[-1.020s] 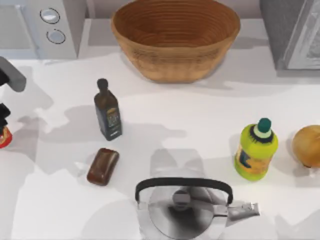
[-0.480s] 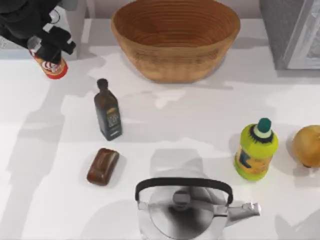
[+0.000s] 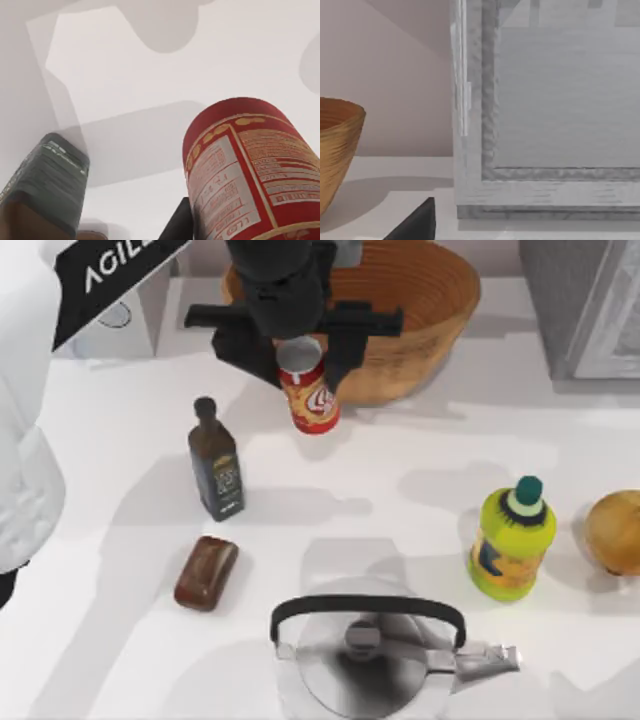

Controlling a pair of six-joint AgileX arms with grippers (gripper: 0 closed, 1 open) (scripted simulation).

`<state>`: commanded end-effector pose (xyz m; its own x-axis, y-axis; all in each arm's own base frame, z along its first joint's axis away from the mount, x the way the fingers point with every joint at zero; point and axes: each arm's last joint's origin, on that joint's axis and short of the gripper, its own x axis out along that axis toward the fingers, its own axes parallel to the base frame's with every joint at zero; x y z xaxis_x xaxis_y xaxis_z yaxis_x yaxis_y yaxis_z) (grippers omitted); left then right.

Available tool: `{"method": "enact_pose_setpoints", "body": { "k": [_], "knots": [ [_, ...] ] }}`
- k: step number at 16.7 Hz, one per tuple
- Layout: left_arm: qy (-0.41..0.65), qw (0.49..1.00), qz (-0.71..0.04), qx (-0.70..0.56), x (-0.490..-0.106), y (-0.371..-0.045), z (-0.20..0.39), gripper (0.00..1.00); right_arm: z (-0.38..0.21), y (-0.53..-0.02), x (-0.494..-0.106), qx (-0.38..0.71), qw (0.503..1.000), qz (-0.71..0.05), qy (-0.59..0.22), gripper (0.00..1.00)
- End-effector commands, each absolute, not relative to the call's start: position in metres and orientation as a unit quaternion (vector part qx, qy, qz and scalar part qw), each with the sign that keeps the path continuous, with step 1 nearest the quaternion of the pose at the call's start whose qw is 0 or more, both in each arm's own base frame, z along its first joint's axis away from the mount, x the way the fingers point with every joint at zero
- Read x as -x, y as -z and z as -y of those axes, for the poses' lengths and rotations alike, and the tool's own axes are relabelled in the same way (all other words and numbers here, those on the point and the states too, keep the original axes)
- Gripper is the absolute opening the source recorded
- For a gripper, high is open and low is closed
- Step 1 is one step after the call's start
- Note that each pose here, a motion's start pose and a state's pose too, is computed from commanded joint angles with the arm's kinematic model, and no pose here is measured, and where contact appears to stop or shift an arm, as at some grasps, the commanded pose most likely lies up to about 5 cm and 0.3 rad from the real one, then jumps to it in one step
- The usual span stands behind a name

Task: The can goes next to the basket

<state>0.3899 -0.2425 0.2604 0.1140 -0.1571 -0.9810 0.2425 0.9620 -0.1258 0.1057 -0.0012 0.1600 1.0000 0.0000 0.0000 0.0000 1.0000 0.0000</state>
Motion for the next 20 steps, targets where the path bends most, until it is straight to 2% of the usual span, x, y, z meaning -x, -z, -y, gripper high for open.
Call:
{"method": "enact_pose_setpoints", "body": {
  "k": [4, 8, 15, 20],
  "knots": [
    [0.055, 0.715, -0.697, -0.005, -0.367, -0.213, 0.310, 0.00, 0.001, -0.160, -0.106, 0.000, 1.000, 0.000, 0.000, 1.00],
    [0.010, 0.706, -0.708, -0.006, -0.352, -0.181, 0.340, 0.00, 0.001, -0.160, -0.106, 0.000, 1.000, 0.000, 0.000, 1.00],
    [0.005, 0.703, -0.711, -0.005, -0.355, -0.178, 0.338, 0.00, 0.001, -0.160, -0.106, 0.000, 1.000, 0.000, 0.000, 1.00],
    [0.000, 0.680, -0.733, -0.003, -0.361, -0.171, 0.327, 0.00, 0.001, -0.160, -0.106, 0.000, 1.000, 0.000, 0.000, 1.00]
  ]
}}
